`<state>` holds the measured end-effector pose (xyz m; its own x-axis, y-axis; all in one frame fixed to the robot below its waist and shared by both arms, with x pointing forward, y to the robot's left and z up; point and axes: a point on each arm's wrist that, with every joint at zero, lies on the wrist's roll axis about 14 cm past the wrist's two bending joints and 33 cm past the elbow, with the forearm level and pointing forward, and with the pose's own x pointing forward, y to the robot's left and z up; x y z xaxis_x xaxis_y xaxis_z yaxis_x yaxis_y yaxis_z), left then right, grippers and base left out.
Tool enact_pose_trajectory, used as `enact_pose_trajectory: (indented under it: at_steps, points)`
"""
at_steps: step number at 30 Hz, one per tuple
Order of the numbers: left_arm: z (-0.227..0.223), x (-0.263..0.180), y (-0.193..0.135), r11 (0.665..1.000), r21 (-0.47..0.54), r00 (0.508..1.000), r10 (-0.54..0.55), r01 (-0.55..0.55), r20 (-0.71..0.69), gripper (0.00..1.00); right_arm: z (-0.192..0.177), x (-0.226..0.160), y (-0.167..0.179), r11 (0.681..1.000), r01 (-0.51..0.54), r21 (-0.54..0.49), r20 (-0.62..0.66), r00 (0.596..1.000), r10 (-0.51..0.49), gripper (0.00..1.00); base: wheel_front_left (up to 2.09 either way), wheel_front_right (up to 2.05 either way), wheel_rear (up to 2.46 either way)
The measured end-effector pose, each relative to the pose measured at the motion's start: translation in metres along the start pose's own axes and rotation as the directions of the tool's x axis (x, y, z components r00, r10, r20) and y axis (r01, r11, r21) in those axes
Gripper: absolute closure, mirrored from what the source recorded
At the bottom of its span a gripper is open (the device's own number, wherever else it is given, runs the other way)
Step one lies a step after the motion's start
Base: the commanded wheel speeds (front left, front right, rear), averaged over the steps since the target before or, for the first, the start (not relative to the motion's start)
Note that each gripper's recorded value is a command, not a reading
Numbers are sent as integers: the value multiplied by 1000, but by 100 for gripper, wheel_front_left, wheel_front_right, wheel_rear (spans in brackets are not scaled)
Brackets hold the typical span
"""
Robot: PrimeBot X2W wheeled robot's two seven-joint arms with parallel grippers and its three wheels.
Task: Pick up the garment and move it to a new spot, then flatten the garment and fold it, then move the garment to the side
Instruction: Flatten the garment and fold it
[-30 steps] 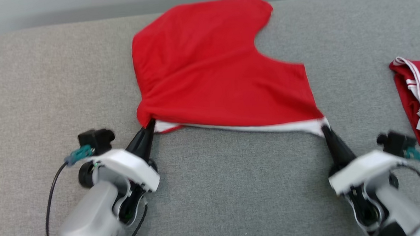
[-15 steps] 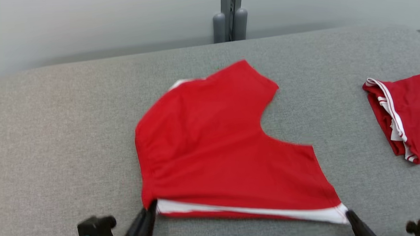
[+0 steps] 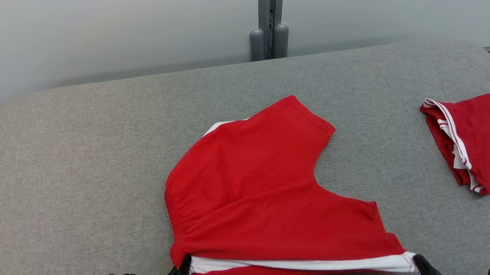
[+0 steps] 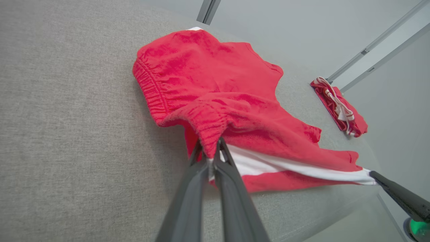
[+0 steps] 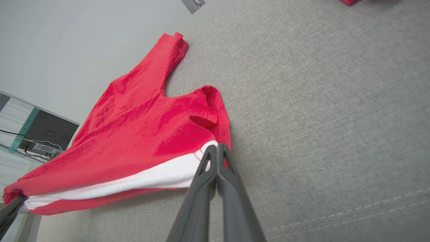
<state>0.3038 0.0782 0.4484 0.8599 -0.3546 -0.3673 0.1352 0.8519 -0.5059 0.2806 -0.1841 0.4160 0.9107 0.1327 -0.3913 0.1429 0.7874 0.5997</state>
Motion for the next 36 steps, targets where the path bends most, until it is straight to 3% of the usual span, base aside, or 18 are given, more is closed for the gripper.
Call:
enact_pose_trajectory:
  at_steps: [7, 15, 23, 34, 35, 36]
  points:
    - [30, 26, 8, 1000, 27, 998, -18, 16, 57, 100, 60, 56, 52, 988, -143, -58, 110, 983, 148, 100, 0, 0, 0]
    - [61, 69, 25, 999, 29, 992, -19, 15, 126, 100, 103, 145, 101, 944, -271, -186, 134, 945, 297, 100, 0, 0, 0]
    - [78, 97, 44, 1000, 28, 985, 3, -8, 175, 100, 110, 215, 142, 896, -358, -262, 95, 915, 393, 100, 0, 0, 0]
    - [78, 121, 67, 999, 6, 980, 36, -38, 197, 100, 81, 276, 151, 888, -372, -270, 21, 920, 392, 100, 0, 0, 0]
    - [76, 123, 67, 999, 7, 981, 34, -36, 189, 95, 78, 278, 150, 888, -372, -269, 14, 921, 390, 100, 0, 0, 0]
    - [74, 125, 67, 1000, 1, 982, 28, -29, 188, 59, 75, 280, 150, 886, -376, -272, 10, 919, 393, 71, 0, 0, 0]
